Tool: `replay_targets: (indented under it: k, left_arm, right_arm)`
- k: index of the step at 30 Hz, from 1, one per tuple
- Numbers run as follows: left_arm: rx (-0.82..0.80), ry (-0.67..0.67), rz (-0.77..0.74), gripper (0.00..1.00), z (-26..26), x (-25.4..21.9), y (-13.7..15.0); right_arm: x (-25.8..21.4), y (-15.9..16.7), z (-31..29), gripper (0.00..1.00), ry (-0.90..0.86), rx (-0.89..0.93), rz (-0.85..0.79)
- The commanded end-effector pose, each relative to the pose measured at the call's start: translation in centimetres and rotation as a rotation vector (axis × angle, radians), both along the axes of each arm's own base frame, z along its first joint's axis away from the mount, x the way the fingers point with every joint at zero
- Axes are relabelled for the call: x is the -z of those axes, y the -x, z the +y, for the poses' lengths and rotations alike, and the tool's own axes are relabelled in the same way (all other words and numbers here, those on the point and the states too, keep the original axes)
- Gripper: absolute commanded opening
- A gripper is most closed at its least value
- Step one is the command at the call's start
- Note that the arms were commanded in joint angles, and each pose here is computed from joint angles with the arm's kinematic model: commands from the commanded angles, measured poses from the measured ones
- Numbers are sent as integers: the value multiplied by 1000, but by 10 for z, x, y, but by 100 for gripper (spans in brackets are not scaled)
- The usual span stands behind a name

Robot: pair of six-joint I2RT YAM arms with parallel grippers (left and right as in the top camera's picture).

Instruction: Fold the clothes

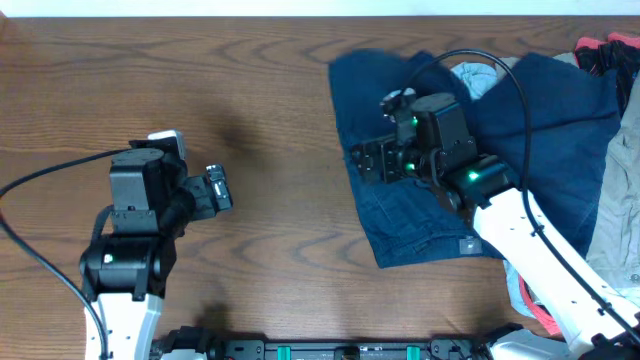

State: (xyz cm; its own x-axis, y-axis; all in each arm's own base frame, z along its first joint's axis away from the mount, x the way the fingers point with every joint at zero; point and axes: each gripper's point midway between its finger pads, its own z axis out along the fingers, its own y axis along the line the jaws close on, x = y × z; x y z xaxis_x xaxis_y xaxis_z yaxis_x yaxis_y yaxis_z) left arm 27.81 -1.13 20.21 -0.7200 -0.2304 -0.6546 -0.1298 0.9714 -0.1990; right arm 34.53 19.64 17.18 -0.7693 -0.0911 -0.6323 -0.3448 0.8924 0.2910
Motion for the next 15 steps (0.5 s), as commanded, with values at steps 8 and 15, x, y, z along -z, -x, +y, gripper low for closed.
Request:
replay_targets:
  k: [8,15]
  left_arm:
    - [41,402,186,98,-60,21,0]
    - [129,458,420,98,-111,66,9]
  right_arm:
    - [25,32,-140,99,363,388,196]
    - [39,63,-178,99,419,463,360]
